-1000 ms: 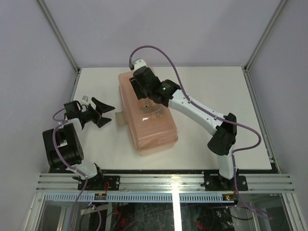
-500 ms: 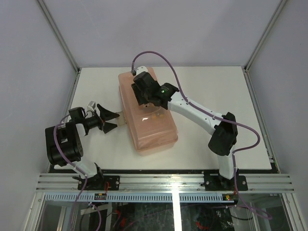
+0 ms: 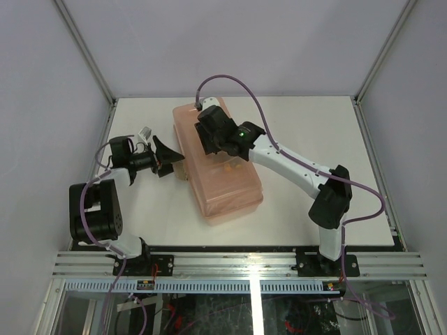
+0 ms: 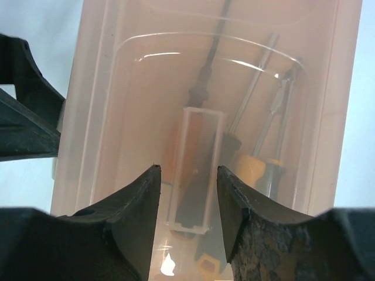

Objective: Pack the tool kit

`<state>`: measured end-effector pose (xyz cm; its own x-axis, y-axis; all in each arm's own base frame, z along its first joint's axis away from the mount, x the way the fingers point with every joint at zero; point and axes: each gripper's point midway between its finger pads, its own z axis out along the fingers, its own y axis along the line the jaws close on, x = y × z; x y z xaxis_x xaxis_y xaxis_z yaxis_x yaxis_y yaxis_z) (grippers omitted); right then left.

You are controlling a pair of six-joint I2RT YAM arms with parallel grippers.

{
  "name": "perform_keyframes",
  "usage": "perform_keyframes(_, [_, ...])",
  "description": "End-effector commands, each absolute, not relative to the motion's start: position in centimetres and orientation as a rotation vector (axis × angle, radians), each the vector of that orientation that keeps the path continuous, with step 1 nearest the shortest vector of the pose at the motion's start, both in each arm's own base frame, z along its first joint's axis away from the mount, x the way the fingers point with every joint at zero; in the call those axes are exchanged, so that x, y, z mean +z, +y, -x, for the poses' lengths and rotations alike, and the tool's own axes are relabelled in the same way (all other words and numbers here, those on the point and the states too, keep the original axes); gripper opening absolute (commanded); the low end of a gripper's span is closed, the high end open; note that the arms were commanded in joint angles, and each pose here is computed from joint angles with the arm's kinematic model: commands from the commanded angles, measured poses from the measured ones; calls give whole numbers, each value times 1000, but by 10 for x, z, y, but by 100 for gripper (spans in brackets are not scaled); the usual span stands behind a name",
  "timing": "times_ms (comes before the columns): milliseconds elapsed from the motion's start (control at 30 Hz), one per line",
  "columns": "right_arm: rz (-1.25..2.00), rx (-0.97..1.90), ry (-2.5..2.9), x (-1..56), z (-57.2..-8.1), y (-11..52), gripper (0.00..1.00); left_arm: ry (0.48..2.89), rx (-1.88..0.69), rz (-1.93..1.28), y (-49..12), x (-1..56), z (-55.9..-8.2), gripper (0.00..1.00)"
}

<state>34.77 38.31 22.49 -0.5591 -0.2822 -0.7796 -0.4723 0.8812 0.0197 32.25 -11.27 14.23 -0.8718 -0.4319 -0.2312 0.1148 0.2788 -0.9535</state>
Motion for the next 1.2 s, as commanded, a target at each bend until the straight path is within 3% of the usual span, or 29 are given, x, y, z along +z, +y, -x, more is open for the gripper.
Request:
perform_keyframes(0, [490,324,2137,256,-342,375,50,2091,-1564,143,-111,168,-324,100])
perform_keyframes(500, [513,341,2167,242,-339,380,50,2122,-1550,118,-112,164,-308,100])
perform_keyframes(1167, [536,322,2202,240,-337,379,49,1965,-1660,74,-144,172,-309,100])
